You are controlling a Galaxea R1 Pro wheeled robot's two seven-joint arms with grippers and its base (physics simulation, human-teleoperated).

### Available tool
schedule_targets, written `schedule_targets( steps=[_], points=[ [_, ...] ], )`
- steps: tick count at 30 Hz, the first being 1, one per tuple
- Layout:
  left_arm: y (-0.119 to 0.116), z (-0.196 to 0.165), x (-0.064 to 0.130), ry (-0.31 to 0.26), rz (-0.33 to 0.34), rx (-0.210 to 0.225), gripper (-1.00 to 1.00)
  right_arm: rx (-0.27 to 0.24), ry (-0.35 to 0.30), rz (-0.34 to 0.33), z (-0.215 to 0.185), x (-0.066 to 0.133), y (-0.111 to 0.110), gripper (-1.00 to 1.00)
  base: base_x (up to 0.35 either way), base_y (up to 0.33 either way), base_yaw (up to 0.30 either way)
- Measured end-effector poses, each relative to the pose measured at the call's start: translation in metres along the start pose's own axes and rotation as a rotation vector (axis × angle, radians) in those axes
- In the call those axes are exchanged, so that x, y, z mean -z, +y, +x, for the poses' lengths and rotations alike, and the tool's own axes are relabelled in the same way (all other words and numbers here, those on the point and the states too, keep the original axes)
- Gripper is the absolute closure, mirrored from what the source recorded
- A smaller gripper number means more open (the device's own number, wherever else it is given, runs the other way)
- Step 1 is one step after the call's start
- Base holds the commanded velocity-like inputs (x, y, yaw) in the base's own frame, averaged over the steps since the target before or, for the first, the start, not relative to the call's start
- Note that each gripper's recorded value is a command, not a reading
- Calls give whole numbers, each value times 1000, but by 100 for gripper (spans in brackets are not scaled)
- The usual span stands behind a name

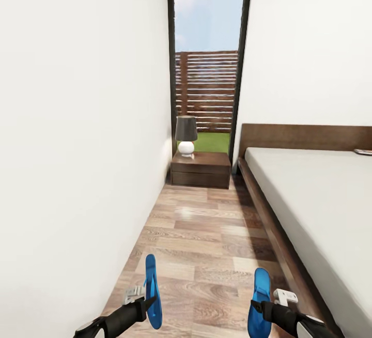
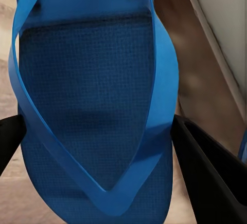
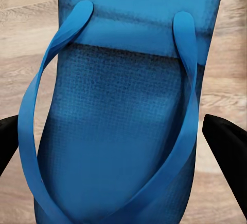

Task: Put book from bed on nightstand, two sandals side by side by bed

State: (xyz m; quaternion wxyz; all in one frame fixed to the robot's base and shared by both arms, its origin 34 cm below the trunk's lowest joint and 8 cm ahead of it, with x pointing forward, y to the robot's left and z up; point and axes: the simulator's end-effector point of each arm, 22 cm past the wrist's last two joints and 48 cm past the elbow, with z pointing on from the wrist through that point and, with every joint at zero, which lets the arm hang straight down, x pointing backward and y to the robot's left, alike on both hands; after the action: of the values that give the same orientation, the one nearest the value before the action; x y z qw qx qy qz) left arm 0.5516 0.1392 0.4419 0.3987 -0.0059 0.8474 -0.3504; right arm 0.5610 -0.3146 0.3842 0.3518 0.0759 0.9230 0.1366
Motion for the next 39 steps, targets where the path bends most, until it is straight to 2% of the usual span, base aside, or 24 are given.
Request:
schedule_targets(
  steps=[21, 39],
  points=[
    [-25, -37, 13, 1, 0, 0, 100, 0, 1, 0, -36, 26, 14, 100, 0, 0, -2],
    [-45, -67, 25, 2, -1, 1, 100, 0, 1, 0, -64, 48, 26, 100, 0, 0, -102]
  ],
)
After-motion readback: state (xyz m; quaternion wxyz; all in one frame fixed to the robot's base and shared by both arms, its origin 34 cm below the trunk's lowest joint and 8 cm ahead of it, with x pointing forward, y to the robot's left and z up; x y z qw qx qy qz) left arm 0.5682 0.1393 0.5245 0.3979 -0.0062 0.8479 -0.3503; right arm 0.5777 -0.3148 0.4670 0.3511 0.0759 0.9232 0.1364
